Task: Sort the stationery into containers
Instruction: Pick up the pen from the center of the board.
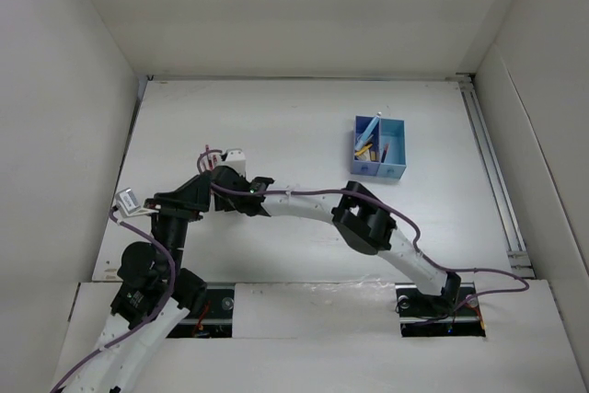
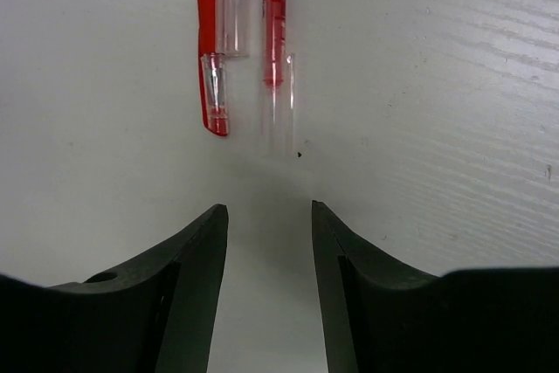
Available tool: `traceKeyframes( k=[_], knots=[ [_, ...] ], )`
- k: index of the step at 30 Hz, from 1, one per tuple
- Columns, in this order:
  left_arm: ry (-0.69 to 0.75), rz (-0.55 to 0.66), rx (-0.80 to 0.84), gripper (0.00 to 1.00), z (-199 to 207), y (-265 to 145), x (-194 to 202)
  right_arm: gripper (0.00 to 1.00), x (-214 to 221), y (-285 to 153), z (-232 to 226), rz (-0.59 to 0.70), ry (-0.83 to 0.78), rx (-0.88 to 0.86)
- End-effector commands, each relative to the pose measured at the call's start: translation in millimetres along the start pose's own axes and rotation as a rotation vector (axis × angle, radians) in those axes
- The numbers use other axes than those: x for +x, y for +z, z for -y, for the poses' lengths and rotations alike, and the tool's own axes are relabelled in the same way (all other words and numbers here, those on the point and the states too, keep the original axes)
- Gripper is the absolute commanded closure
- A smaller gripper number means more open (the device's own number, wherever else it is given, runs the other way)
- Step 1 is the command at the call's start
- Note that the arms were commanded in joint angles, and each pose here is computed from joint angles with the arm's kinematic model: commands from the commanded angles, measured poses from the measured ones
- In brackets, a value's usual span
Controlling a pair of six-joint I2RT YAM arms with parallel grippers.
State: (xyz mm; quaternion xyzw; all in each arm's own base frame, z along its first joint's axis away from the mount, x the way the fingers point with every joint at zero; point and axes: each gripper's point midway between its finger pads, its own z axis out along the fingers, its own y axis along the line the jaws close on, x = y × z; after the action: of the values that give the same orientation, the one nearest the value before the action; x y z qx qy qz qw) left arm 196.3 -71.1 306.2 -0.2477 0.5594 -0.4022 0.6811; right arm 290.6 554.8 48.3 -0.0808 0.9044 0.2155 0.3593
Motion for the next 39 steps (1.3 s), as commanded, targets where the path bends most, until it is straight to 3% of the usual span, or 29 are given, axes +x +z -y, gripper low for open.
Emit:
traceKeyframes(
  k=[1,8,13,18,23,34,36,39],
  knots=[
    [-0.138,0.161,0.158,0.47,31.4,-34.5,-54.8,0.51,-6.8,0.3,-8.7,0.028,-0.018,0.001],
    [-0.148,0.162,0.158,0.45,31.6,-34.5,-55.1,0.53,5.0,12.5,-1.1,0.017,-0.029,0.025],
    [-0.147,0.156,0.166,0.45,34.3,-36.2,-56.2,0.65,3.5,21.9,1.9,0.044,-0.037,0.050],
    [-0.153,0.164,0.175,0.45,39.0,-39.6,-63.0,0.66,5.7,29.2,12.9,0.065,-0.047,0.099],
    [-0.155,0.149,0.188,0.45,40.6,-41.6,-60.6,0.54,5.5,35.2,20.0,0.090,-0.043,0.135],
    [-0.160,0.142,0.182,0.44,38.5,-40.2,-57.3,0.46,15.8,56.1,33.0,0.088,-0.053,0.177],
    [-0.160,0.142,0.182,0.44,38.5,-40.2,-57.3,0.58,17.1,59.3,30.1,0.088,-0.048,0.164],
    [-0.160,0.142,0.182,0.44,38.5,-40.2,-57.3,0.67,22.3,63.1,30.1,0.078,-0.048,0.157]
  ],
)
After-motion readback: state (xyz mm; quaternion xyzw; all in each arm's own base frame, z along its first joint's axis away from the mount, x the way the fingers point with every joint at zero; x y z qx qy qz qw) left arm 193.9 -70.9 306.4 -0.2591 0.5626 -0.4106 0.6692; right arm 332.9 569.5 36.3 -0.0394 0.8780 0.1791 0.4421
